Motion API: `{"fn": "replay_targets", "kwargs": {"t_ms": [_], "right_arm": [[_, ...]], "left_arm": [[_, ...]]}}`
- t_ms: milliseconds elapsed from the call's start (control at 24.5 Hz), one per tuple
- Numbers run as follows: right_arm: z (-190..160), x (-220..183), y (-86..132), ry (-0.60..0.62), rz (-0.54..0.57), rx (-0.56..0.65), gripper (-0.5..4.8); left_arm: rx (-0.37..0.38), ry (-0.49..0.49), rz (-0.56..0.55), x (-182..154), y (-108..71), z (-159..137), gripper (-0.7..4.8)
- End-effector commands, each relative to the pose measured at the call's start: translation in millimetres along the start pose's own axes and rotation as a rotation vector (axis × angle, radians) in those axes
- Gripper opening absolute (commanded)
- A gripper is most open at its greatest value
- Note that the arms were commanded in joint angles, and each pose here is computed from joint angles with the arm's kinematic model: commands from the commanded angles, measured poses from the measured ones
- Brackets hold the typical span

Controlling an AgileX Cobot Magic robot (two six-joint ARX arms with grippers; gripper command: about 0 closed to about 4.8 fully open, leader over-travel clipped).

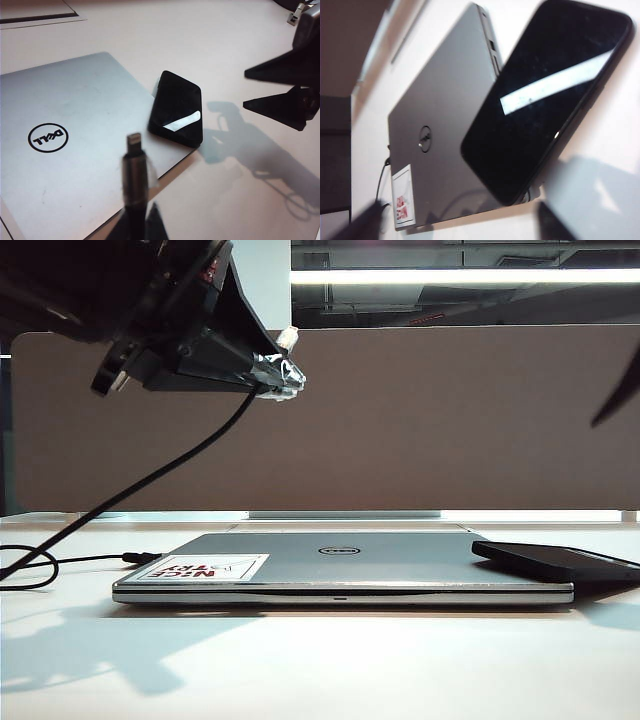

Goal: Pick up the charging cable and the phone, plug the charging cable into the charging port on the phone, and finally place them back on the table.

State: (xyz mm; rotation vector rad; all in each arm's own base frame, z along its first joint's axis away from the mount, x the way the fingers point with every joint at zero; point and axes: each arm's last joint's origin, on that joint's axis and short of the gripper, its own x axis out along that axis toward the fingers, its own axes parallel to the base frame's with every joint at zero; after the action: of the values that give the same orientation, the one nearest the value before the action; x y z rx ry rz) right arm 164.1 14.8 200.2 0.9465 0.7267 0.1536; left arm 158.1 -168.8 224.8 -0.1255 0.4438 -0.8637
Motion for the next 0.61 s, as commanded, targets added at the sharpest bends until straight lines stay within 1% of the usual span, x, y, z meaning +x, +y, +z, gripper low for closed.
{"fn": "replay_targets", "kwargs": {"t_ms": [41, 285, 611], "right_arm": [[8.8, 15.4, 0.4, -0.009, 0.028, -0.013, 3.72], [11.4, 38.3, -10.8, 0.060, 0.005, -0.007, 3.72], [13.7, 61.1, -23.8, 0.088, -0.022, 0.001, 3.72]], "left_arm": [[0.003, -0.013, -0.003, -0.8, -0.5, 2.4, -0.07], [0.003, -0.014, -0.003, -0.8, -0.5, 2.4, -0.07], [0.003, -0.014, -0.003, -0.8, -0.5, 2.4, -0.07]]}}
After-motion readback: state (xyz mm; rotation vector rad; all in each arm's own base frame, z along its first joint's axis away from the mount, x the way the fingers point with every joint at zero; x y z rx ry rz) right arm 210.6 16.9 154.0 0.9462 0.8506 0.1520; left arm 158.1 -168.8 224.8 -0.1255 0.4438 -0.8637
